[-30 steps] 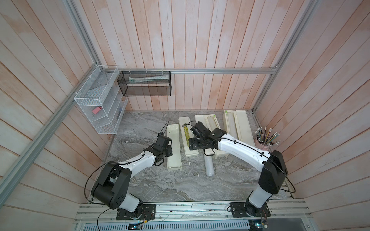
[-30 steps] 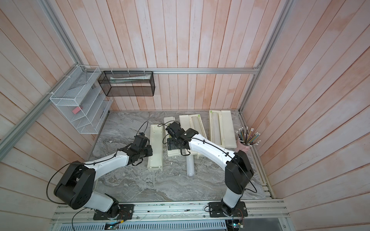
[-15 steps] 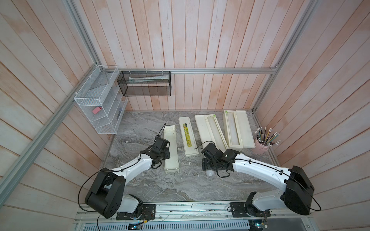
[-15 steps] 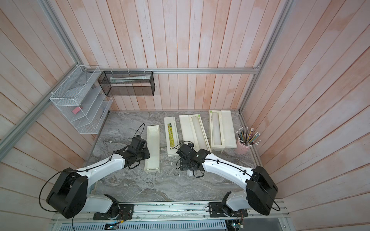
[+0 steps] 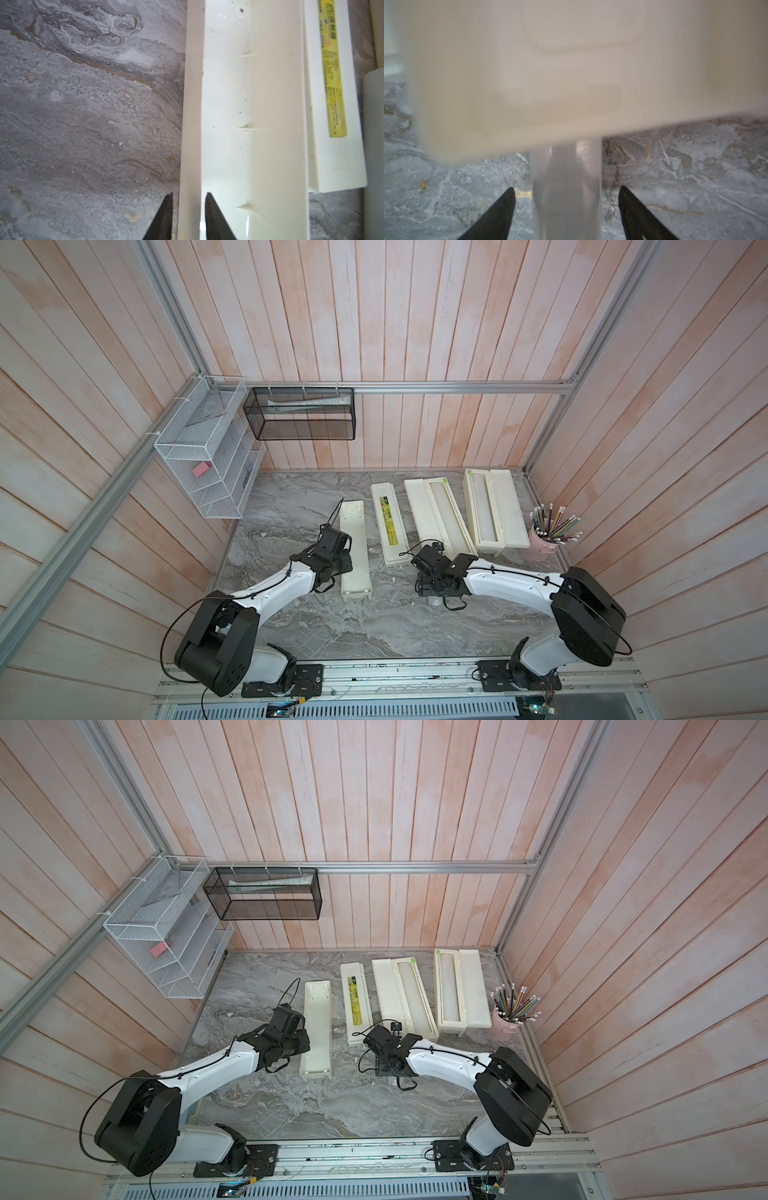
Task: Put plastic wrap rolls into dispensers
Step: Adjust the plastic wrap cutting box at the center of the board, then move the plastic wrap to the center of the board.
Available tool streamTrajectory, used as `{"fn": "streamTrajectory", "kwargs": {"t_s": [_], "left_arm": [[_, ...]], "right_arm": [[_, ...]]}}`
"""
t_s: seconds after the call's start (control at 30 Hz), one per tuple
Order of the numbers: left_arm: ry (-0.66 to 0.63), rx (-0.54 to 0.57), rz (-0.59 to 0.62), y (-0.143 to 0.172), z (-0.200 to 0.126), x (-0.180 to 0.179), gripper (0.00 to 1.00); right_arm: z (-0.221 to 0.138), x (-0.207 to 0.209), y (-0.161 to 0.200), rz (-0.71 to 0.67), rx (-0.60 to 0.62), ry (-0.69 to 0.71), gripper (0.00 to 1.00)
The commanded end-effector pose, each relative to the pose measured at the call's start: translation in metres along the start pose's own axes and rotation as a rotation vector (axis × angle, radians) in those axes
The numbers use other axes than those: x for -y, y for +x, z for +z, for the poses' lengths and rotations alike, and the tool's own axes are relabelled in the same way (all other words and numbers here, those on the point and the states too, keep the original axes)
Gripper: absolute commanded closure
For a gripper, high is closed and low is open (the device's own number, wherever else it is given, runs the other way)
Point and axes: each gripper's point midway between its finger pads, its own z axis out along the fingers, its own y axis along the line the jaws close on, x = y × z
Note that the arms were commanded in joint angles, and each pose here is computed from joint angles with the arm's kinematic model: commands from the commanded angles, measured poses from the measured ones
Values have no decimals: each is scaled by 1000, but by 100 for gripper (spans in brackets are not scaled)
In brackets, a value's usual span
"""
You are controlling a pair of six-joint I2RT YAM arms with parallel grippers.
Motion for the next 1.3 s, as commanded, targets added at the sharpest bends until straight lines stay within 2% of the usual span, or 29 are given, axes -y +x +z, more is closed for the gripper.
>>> {"fn": "streamTrajectory", "kwargs": {"t_s": [0.0,0.17,0.4,0.5,0.67,0.77,0.83,0.9,1.0,1.1,1.27], "left_arm": [[-9,-23,8,6,5,-4,68],[2,-22,8,6,5,-2,68],[13,-14,15,0,2,2,68],[18,-18,12,0,2,4,72],[20,-27,6,4,4,2,73],[21,-27,8,4,3,3,73],[21,-24,9,3,2,3,73],[21,-17,12,1,1,3,73],[24,-13,15,-1,1,4,73],[27,-16,17,0,2,5,73],[35,-18,14,1,4,6,71]], "right_arm": [[11,4,-6,13,21,23,24],[16,0,-5,-2,21,-2,36],[19,-8,2,-92,8,-24,62],[14,-13,7,-126,9,-39,66],[2,-21,22,-196,7,-55,67],[-2,-22,34,-206,-10,-77,65],[-5,-21,40,-205,-14,-87,58],[-3,-16,44,-205,-15,-81,36],[-1,-15,37,-214,-7,-58,21],[2,-22,25,-226,3,-45,15],[9,-27,4,-210,14,-33,15]]}}
